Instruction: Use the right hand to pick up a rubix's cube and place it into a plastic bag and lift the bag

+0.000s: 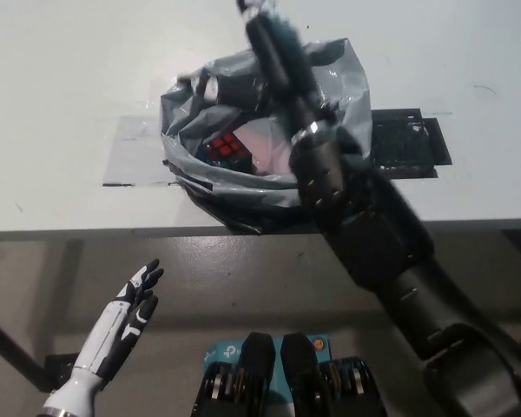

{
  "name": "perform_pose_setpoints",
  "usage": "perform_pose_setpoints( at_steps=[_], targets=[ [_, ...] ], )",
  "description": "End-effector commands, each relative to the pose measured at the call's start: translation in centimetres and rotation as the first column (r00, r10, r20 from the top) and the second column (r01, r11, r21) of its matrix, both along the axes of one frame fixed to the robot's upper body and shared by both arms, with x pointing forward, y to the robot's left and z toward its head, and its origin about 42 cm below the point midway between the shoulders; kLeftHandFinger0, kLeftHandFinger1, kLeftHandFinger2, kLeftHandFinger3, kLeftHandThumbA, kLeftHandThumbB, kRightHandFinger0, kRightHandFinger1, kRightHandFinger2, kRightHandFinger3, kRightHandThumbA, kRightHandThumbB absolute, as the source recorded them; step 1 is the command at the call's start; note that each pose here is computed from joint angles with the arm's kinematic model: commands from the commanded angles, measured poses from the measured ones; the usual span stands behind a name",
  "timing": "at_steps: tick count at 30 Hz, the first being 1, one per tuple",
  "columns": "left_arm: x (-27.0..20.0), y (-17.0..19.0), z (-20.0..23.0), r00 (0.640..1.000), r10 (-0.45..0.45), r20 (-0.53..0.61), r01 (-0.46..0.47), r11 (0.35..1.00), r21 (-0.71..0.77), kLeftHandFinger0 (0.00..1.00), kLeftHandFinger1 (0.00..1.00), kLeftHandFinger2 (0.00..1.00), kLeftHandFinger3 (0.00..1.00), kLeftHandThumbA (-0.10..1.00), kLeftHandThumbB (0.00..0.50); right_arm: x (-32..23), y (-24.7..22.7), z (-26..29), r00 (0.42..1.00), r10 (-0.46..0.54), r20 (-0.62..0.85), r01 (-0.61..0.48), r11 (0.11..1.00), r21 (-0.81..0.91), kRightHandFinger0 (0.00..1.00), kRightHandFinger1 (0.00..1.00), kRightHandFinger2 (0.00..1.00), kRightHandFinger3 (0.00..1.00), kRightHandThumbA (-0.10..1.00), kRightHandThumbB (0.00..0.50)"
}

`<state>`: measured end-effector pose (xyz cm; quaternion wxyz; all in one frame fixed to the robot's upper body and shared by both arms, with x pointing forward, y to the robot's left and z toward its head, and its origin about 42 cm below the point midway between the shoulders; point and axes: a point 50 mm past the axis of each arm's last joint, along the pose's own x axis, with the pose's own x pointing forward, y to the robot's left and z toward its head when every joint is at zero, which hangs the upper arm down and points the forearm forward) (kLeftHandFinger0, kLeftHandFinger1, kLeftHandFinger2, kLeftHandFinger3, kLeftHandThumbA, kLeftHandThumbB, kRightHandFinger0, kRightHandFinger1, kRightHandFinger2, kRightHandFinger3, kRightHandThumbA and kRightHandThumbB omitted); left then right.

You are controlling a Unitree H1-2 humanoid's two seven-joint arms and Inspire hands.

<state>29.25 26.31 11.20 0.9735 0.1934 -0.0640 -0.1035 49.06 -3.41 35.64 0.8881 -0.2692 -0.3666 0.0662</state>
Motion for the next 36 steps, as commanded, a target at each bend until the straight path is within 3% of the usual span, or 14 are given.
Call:
perform_pose_setpoints(
  at_steps=[1,7,13,16,21,22,24,26,31,32,36],
  targets=[
    [0.5,0.3,1.1,0.999,-0.009,0.054,0.008,1.0,0.003,1.0,1.0,1.0,1.0,1.0,0.143,-2.0,-2.3,8.7,0.976,-0.038,0.215,0.011,0.992,0.127,1.0,1.0,1.0,1.0,1.0,0.446],
    [0.2,0.3,0.9,0.999,-0.005,0.042,0.004,1.0,0.021,1.0,1.0,1.0,1.0,1.0,0.14,-2.8,-6.7,11.1,0.946,-0.169,0.276,0.11,0.97,0.217,1.0,1.0,1.0,1.0,1.0,0.446],
    [0.2,0.3,0.9,0.999,-0.005,0.04,0.004,1.0,0.016,1.0,1.0,1.0,1.0,1.0,0.134,-1.3,-10.1,8.5,0.956,-0.248,0.158,0.212,0.954,0.214,1.0,1.0,1.0,1.0,1.0,0.453],
    [0.1,0.3,0.8,0.999,-0.004,0.048,0.003,1.0,0.017,1.0,1.0,1.0,1.0,1.0,0.135,0.1,-11.3,5.4,0.963,-0.265,0.058,0.248,0.947,0.204,1.0,1.0,1.0,1.0,0.97,0.461],
    [0.1,0.2,0.8,0.999,-0.007,0.043,0.007,1.0,0.011,1.0,1.0,1.0,1.0,1.0,0.121,1.2,-11.7,1.2,0.958,-0.281,-0.059,0.287,0.944,0.161,1.0,1.0,1.0,1.0,0.89,0.429],
    [0.1,0.2,0.7,0.999,-0.005,0.045,0.005,1.0,0.016,1.0,1.0,1.0,1.0,1.0,0.137,1.6,-11.6,-0.1,0.954,-0.283,-0.094,0.295,0.944,0.15,1.0,1.0,1.0,1.0,0.79,0.43],
    [0.1,0.2,0.7,0.999,-0.003,0.041,0.002,1.0,0.02,1.0,1.0,1.0,1.0,1.0,0.141,2.1,-11.1,-1.7,0.947,-0.29,-0.138,0.308,0.943,0.13,1.0,1.0,1.0,1.0,0.89,0.439],
    [0.1,0.2,0.7,0.999,-0.001,0.038,0.0,1.0,0.021,1.0,1.0,1.0,1.0,1.0,0.137,2.4,-10.7,-2.9,0.943,-0.284,-0.173,0.306,0.945,0.118,1.0,1.0,1.0,1.0,0.84,0.436],
    [0.2,0.1,0.7,0.999,-0.005,0.045,0.004,1.0,0.018,1.0,1.0,1.0,1.0,1.0,0.129,2.7,-9.6,-5.3,0.94,-0.231,-0.25,0.271,0.953,0.139,1.0,1.0,1.0,1.0,0.89,0.443],
    [0.1,0.1,0.7,0.999,-0.005,0.042,0.004,1.0,0.021,1.0,1.0,1.0,1.0,1.0,0.134,2.7,-9.1,-6.1,0.935,-0.215,-0.281,0.263,0.954,0.145,1.0,1.0,1.0,1.0,0.94,0.494],
    [0.2,0.1,0.7,0.999,-0.006,0.047,0.005,1.0,0.012,1.0,1.0,1.0,1.0,1.0,0.142,2.9,-8.2,-7.4,0.919,-0.201,-0.339,0.262,0.954,0.145,1.0,1.0,1.0,1.0,0.94,0.5]
  ],
)
